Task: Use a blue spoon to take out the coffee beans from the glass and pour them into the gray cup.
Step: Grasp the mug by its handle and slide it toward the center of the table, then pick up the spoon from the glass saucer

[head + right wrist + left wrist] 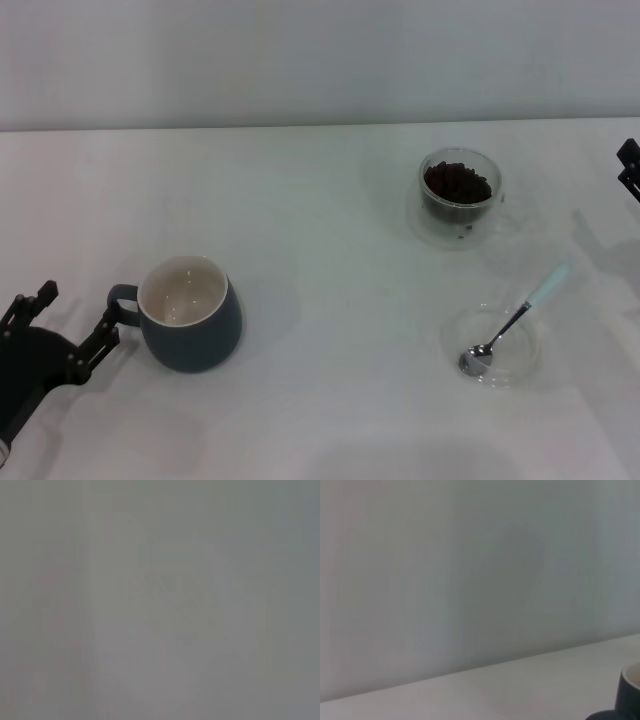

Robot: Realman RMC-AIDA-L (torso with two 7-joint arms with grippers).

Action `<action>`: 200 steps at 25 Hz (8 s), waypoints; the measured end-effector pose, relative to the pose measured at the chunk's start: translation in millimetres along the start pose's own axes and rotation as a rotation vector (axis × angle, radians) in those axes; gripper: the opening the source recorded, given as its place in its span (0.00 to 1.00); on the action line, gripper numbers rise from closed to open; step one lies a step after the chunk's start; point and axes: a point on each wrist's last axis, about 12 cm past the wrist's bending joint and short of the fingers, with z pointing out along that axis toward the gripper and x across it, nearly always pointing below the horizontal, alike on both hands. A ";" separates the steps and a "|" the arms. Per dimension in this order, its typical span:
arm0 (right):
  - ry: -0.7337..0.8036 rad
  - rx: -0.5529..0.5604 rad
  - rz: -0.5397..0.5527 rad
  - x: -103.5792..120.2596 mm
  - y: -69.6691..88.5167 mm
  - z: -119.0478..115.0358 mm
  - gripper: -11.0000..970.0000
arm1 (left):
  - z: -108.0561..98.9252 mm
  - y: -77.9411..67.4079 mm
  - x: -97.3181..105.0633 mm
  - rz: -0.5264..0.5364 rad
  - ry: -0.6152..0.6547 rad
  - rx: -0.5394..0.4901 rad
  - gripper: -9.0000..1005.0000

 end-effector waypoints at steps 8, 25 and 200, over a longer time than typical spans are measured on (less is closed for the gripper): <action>-0.005 -0.002 -0.002 -0.9 0.1 1.3 0.90 | 13.1 1.0 -4.0 0.016 0.014 0.014 0.79; -0.010 -0.003 0.004 -2.0 -0.2 2.6 0.90 | 22.4 -8.1 -6.2 0.078 0.015 0.043 0.64; 0.467 -0.164 0.690 36.0 24.0 -11.5 0.23 | -32.2 -6.1 -5.7 -0.137 -0.191 -0.325 0.74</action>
